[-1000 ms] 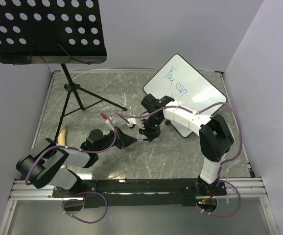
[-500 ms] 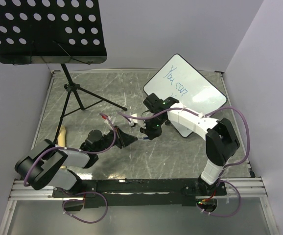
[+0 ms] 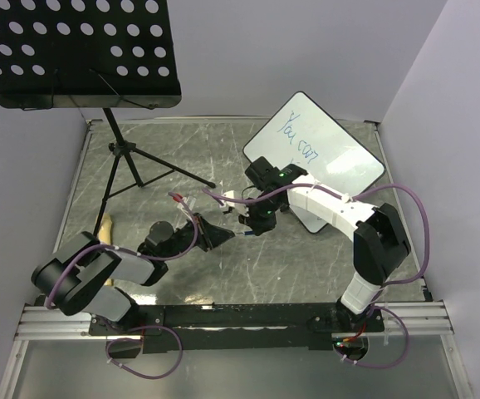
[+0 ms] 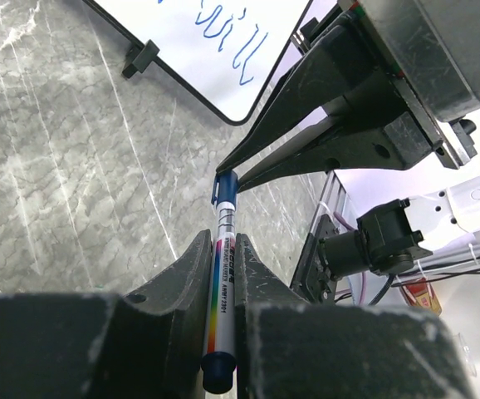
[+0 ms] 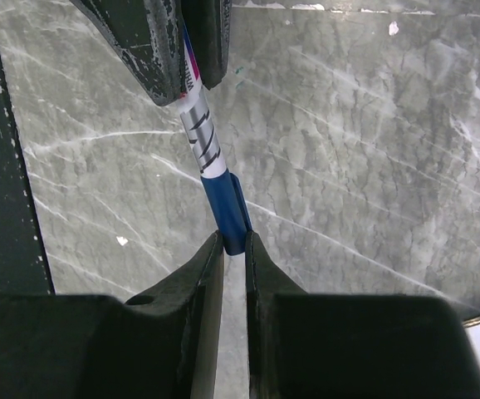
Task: Write a sentence on the whiteboard
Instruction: Insert the whiteboard marker without the cap into the pen cap, then put down the whiteboard marker at the center of the board.
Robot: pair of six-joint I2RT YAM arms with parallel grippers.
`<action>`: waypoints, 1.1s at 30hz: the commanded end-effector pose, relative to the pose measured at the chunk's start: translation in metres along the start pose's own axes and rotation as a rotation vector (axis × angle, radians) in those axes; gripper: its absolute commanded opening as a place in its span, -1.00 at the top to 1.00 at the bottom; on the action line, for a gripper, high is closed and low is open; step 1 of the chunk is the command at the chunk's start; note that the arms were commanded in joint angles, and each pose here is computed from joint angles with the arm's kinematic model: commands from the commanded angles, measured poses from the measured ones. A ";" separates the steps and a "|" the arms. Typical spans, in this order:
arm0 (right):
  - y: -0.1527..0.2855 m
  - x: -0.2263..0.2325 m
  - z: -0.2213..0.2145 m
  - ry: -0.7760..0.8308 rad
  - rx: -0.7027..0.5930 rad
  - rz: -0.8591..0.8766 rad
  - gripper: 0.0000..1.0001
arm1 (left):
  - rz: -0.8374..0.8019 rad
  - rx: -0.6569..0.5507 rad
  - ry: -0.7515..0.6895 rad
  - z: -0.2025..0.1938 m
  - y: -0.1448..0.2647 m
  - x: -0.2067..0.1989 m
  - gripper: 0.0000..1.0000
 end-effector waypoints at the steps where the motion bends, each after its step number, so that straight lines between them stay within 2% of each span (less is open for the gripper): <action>1: 0.013 -0.008 0.088 0.241 -0.496 -0.047 1.00 | -0.045 0.063 0.009 -0.012 -0.011 -0.007 0.98; 5: 0.003 -0.010 0.075 0.199 -0.416 0.008 0.95 | -0.025 0.027 -0.002 -0.010 -0.004 -0.007 0.98; 7: 0.000 -0.007 0.063 0.177 -0.399 0.004 0.73 | -0.026 -0.004 -0.024 -0.005 0.000 -0.013 0.98; 12: 0.011 -0.004 0.046 0.135 -0.378 -0.007 -0.16 | 0.040 -0.014 -0.069 0.002 0.011 -0.012 0.98; 14: 0.020 -0.005 0.039 0.110 -0.381 -0.022 -0.37 | 0.061 -0.011 -0.075 0.003 0.015 -0.009 0.98; 15: 0.025 -0.005 0.039 0.111 -0.385 -0.034 -0.99 | 0.073 -0.004 -0.071 0.002 0.019 -0.005 0.98; 24: 0.064 0.003 0.014 0.066 -0.339 -0.109 -1.00 | 0.090 -0.017 -0.078 0.007 0.031 -0.002 0.98; 33: 0.098 0.010 -0.002 -0.079 -0.426 -0.228 -1.00 | 0.118 0.005 -0.039 0.005 0.020 0.026 0.98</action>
Point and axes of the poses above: each gripper's point midway between its finger pads, its own y axis back along the fingers, its own x axis along the line the jaws close on, z = x × y, the point moved 9 cm from there along y, back along the fingers, and after that the axes turned 15 degrees about y, right-handed, at the moved point
